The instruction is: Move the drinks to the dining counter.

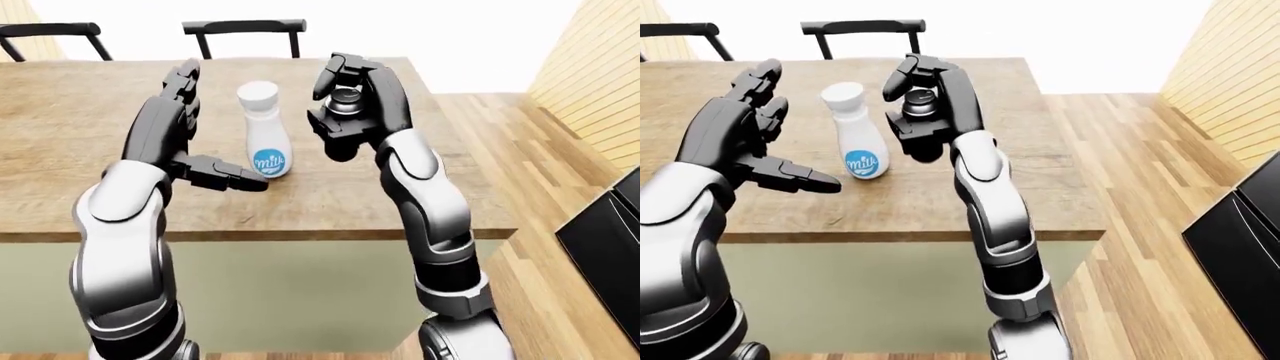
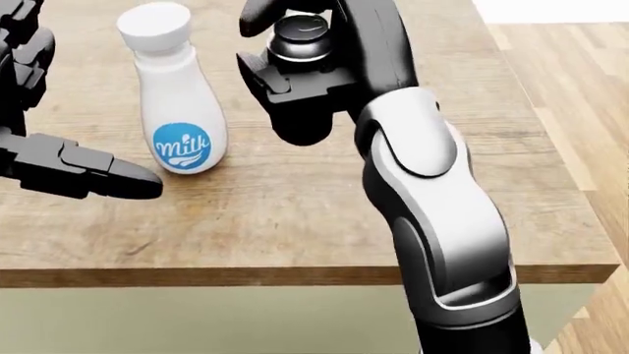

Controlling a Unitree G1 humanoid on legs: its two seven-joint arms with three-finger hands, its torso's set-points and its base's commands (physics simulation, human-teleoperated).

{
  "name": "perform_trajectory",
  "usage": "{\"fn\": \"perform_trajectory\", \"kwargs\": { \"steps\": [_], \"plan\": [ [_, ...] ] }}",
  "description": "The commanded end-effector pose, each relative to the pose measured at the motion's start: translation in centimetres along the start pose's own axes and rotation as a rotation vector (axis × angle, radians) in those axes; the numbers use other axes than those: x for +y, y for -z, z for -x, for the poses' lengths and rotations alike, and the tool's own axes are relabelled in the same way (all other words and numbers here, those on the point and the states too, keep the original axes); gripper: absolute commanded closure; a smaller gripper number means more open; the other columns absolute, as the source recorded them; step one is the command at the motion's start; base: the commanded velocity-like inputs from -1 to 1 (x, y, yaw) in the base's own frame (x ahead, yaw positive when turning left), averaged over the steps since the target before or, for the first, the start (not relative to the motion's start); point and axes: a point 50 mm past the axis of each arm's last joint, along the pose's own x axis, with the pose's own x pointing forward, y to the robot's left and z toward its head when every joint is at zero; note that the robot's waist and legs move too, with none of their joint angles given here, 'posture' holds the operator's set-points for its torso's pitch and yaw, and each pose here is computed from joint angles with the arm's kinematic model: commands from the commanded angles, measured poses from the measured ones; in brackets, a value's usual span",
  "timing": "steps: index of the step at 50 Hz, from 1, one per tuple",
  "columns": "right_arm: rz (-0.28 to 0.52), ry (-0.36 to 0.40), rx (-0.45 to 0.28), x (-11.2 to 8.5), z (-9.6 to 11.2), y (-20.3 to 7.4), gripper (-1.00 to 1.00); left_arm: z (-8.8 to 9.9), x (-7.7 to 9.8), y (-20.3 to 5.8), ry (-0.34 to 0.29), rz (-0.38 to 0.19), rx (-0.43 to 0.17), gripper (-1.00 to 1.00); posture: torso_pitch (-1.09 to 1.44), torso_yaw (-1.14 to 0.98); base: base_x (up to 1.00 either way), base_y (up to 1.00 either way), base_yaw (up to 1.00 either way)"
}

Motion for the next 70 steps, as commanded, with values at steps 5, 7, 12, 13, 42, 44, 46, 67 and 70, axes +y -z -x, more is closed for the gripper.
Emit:
{"fn": "perform_trajectory", "kwargs": {
  "steps": [5, 7, 12, 13, 42, 44, 46, 67, 70],
  "plan": [
    [0.006, 0.007, -0.142, 0.0, -0.1, -1.7, 1.0, 0.3, 0.6, -1.4, -0.037, -0.012, -0.079, -1.0, 0.0, 0.0, 0.0, 0.0, 0.0],
    [0.006, 0.009, -0.134, 0.0, -0.2, -1.2, 1.0, 0.3, 0.5, -1.3, -0.038, -0.011, -0.08, -1.0, 0.0, 0.0, 0.0, 0.0, 0.0],
    [0.0, 0.018, -0.119, -0.1, -0.3, -0.5, 1.0, 0.3, 0.6, -1.4, -0.042, -0.01, -0.08, -1.0, 0.0, 0.0, 0.0, 0.0, 0.0],
    [-0.002, 0.019, -0.113, -0.1, -0.3, -0.2, 1.0, 0.3, 0.6, -1.4, -0.042, -0.01, -0.08, -1.0, 0.0, 0.0, 0.0, 0.0, 0.0],
    [-0.032, 0.03, -0.03, 0.2, -1.1, 4.8, 1.0, 0.2, 0.3, -1.1, -0.036, -0.016, -0.08, -1.0, 0.0, 0.0, 0.0, 0.0, 0.0],
    [-0.036, 0.028, -0.025, 0.2, -1.1, 5.0, 1.0, 0.2, 0.3, -1.1, -0.036, -0.017, -0.08, -1.0, 0.0, 0.0, 0.0, 0.0, 0.0],
    [-0.036, 0.026, -0.022, 0.3, -1.1, 5.2, 1.0, 0.2, 0.3, -1.0, -0.036, -0.017, -0.081, -1.0, 0.0, 0.0, 0.0, 0.0, 0.0],
    [-0.027, 0.001, 0.006, 1.1, -0.9, 7.0, 0.33, 0.1, 0.6, -1.3, -0.045, -0.014, -0.088, -1.0, 0.0, 0.0, 0.0, 0.0, 0.0],
    [-0.027, -0.003, 0.008, 1.1, -0.8, 7.3, 0.25, 0.1, 0.5, -1.1, -0.043, -0.014, -0.087, -1.0, 0.0, 0.0, 0.0, 0.0, 0.0]
  ]
}}
